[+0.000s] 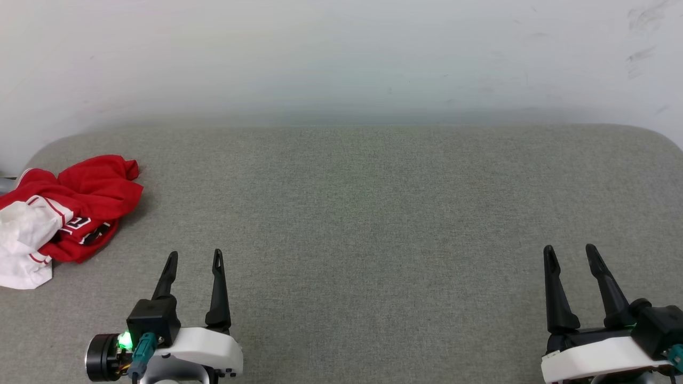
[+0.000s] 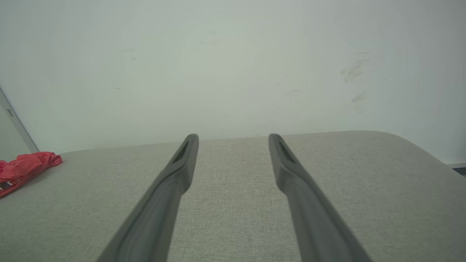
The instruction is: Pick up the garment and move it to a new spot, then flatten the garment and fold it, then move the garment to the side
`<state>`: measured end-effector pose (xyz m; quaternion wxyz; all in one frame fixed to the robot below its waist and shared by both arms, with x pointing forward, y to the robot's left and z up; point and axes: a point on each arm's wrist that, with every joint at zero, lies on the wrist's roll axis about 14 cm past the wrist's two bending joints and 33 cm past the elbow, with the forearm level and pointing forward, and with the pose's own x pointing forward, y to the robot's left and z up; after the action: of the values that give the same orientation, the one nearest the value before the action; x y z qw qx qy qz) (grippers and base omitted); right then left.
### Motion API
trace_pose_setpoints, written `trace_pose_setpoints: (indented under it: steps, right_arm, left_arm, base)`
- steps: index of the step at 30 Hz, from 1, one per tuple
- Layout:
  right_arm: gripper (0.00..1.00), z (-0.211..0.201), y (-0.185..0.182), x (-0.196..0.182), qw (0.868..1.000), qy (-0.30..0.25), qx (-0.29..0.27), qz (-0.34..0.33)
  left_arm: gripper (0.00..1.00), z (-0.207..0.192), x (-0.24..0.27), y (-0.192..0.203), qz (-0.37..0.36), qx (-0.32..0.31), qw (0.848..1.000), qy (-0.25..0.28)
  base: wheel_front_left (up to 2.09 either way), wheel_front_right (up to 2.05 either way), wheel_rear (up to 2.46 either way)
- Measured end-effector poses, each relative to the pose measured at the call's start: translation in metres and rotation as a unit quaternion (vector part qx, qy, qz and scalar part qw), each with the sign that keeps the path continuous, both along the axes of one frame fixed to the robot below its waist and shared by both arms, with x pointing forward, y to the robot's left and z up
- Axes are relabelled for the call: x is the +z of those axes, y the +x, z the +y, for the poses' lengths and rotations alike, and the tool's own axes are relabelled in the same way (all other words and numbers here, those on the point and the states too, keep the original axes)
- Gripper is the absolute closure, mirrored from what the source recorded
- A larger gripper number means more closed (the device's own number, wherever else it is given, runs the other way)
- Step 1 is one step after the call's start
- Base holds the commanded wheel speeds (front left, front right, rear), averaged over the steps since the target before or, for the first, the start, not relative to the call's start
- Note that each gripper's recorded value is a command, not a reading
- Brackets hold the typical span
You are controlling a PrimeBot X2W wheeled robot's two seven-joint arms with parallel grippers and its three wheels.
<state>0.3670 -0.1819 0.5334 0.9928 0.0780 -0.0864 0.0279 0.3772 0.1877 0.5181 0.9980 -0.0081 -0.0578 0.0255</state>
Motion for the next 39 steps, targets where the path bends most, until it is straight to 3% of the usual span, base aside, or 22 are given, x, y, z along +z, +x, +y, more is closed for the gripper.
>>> trace_pose_setpoints:
  steps: [39]
  right_arm:
    - [0.00,0.019,0.005,-0.006,0.999,-0.017,0.029,0.008]
  left_arm:
    - [0.00,0.012,-0.004,-0.008,0.007,0.019,1.000,-0.003]
  base:
    - [0.00,0.00,0.00]
